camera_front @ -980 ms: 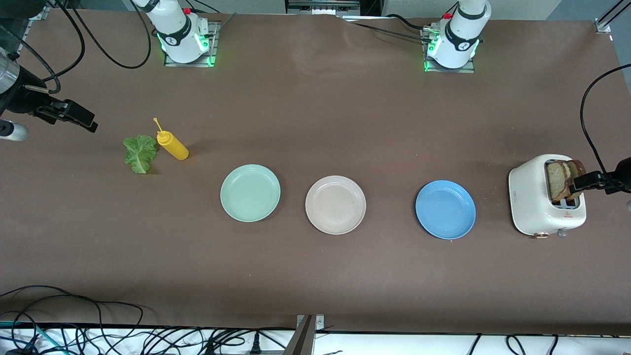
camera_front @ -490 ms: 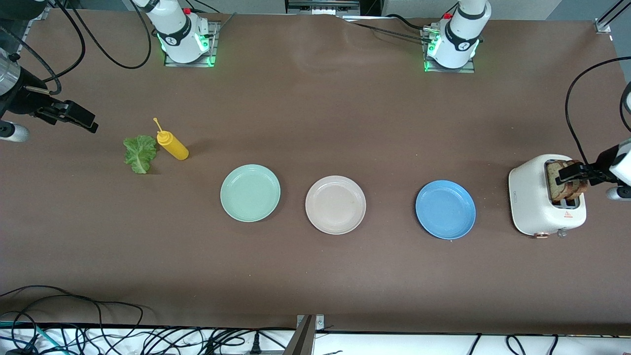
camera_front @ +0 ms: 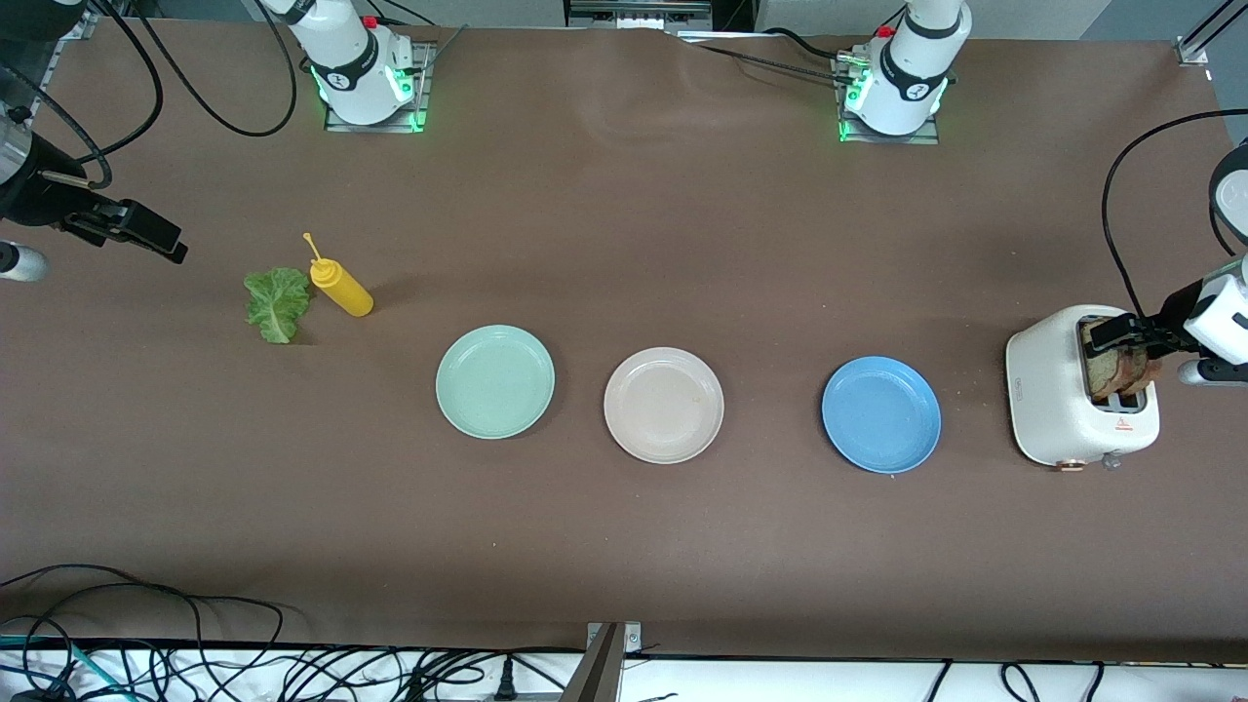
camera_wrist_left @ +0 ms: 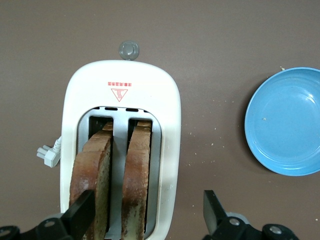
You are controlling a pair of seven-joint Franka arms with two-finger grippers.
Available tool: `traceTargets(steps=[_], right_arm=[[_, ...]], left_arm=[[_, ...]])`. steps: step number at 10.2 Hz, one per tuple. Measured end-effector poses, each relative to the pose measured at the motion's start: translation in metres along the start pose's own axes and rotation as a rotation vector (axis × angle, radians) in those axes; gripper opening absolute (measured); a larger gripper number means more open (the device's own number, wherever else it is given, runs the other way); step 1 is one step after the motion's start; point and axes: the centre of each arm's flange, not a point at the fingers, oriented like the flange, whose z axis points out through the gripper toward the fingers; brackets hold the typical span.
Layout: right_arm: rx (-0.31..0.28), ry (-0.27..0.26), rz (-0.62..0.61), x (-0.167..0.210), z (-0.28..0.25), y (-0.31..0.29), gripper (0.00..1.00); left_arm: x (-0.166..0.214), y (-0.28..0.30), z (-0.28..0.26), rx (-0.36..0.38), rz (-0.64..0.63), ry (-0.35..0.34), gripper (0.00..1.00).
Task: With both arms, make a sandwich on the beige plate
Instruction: 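Lower the left gripper and grasp one bread slice in the toaster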
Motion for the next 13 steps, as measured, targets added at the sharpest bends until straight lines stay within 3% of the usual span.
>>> traceTargets(steps=[13], right_arm=[[0.000,0.000,0.010,0.0013,0.0001,0.0056,1.00]], left_arm=[[0.0008,0.0072,0.0000,-0.006,0.003,0.028,0.95]])
